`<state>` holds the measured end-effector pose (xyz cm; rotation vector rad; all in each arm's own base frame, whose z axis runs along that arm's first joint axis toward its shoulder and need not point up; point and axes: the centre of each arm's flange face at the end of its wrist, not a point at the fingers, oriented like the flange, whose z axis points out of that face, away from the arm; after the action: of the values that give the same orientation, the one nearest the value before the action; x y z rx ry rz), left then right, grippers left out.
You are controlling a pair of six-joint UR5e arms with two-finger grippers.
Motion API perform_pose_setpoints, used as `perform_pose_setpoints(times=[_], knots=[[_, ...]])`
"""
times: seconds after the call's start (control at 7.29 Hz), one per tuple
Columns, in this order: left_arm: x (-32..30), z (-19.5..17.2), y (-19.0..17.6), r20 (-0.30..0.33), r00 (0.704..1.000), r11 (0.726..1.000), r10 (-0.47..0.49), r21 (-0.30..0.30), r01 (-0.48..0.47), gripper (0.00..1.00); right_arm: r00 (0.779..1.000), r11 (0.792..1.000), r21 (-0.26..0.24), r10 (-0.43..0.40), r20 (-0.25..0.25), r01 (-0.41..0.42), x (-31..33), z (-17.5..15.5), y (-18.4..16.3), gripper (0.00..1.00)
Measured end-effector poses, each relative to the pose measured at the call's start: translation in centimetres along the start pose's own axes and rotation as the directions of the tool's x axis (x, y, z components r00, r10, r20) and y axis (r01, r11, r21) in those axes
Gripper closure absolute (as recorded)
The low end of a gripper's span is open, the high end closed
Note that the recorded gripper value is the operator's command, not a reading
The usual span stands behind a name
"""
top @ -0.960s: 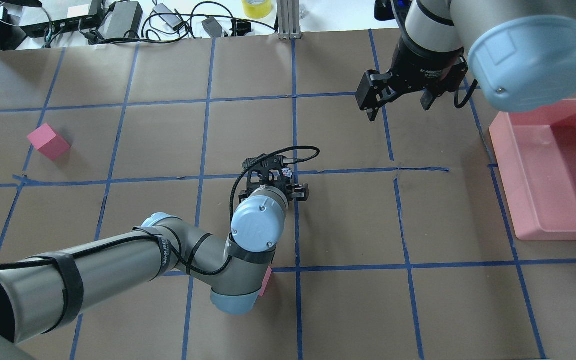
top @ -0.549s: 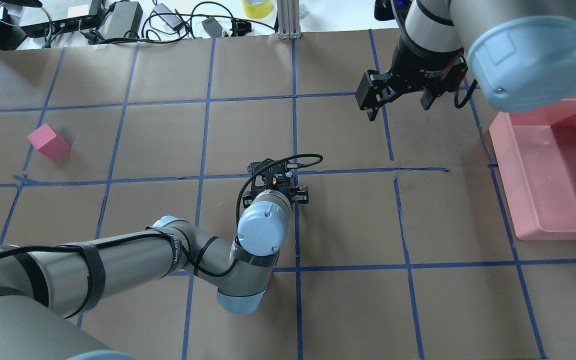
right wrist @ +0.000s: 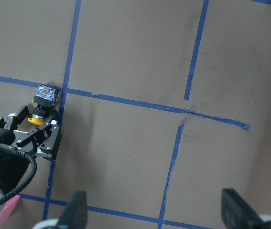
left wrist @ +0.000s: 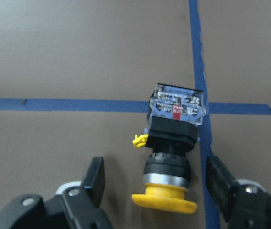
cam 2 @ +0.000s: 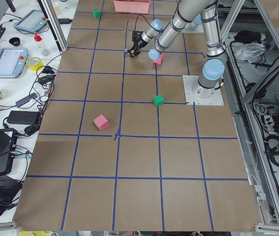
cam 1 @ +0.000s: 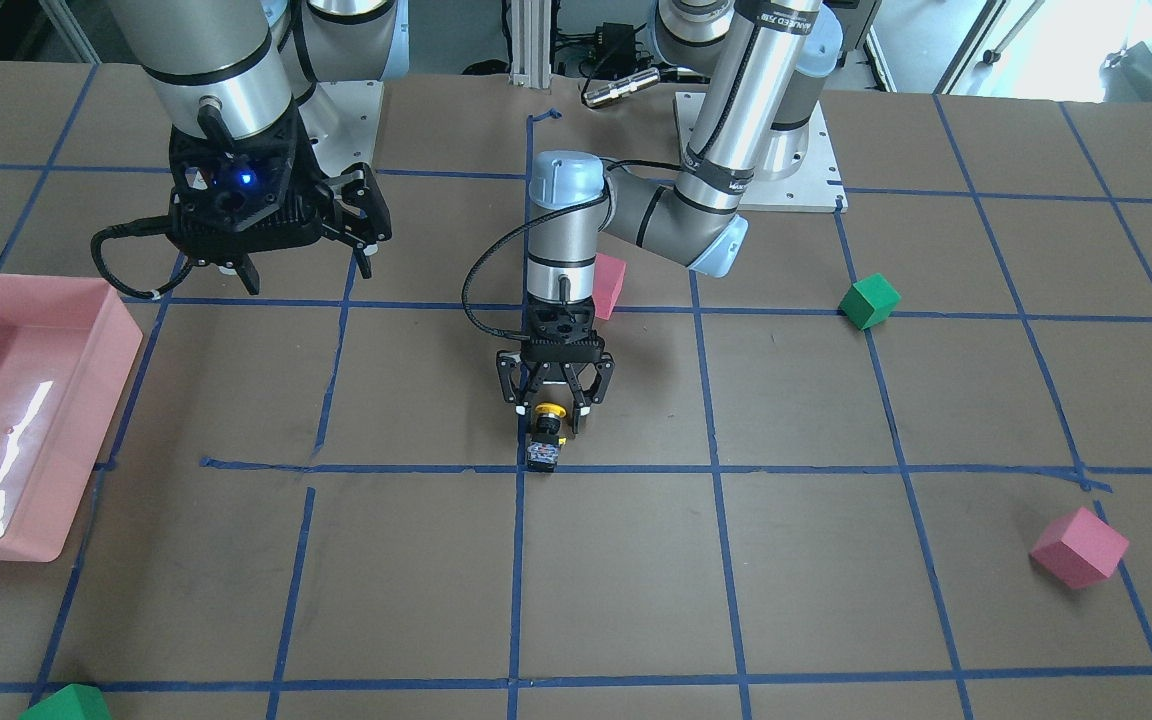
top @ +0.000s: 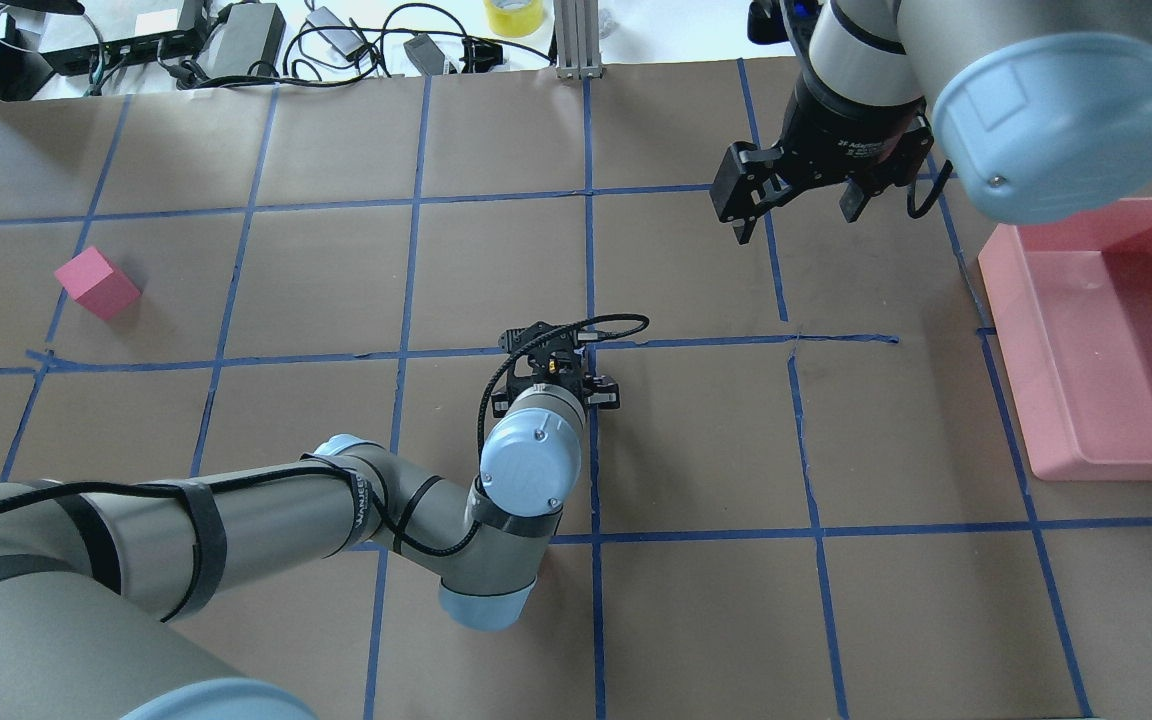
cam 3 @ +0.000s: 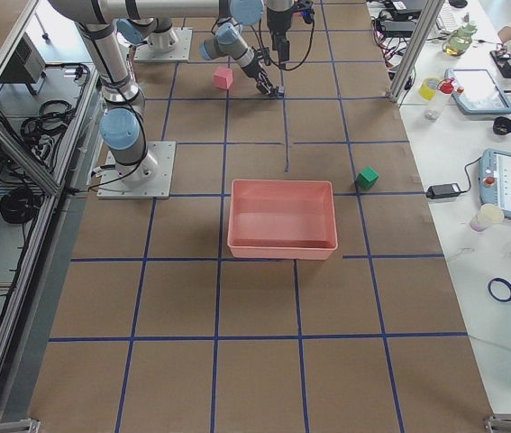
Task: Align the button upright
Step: 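Lift the switch with the left gripper and rotate it yellow cap up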
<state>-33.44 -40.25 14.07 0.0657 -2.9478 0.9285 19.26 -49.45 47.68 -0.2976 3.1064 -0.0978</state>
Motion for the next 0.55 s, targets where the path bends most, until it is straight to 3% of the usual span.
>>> perform_pose_setpoints(times=[0.14,0.55], knots=[[0.1,-0.1,-0.1,-0.002,1.000,1.000,0.003,0.001,-0.003,1.00,1.000,1.000,0.000,0.000,0.000,0.000,0.0,0.0,0.0,0.00],[0.8,-1.5,-2.6,-0.001,1.000,1.000,0.018,0.008,-0.018,1.00,1.000,1.000,0.001,-0.001,-0.001,0.001,0.0,0.0,0.0,0.00]])
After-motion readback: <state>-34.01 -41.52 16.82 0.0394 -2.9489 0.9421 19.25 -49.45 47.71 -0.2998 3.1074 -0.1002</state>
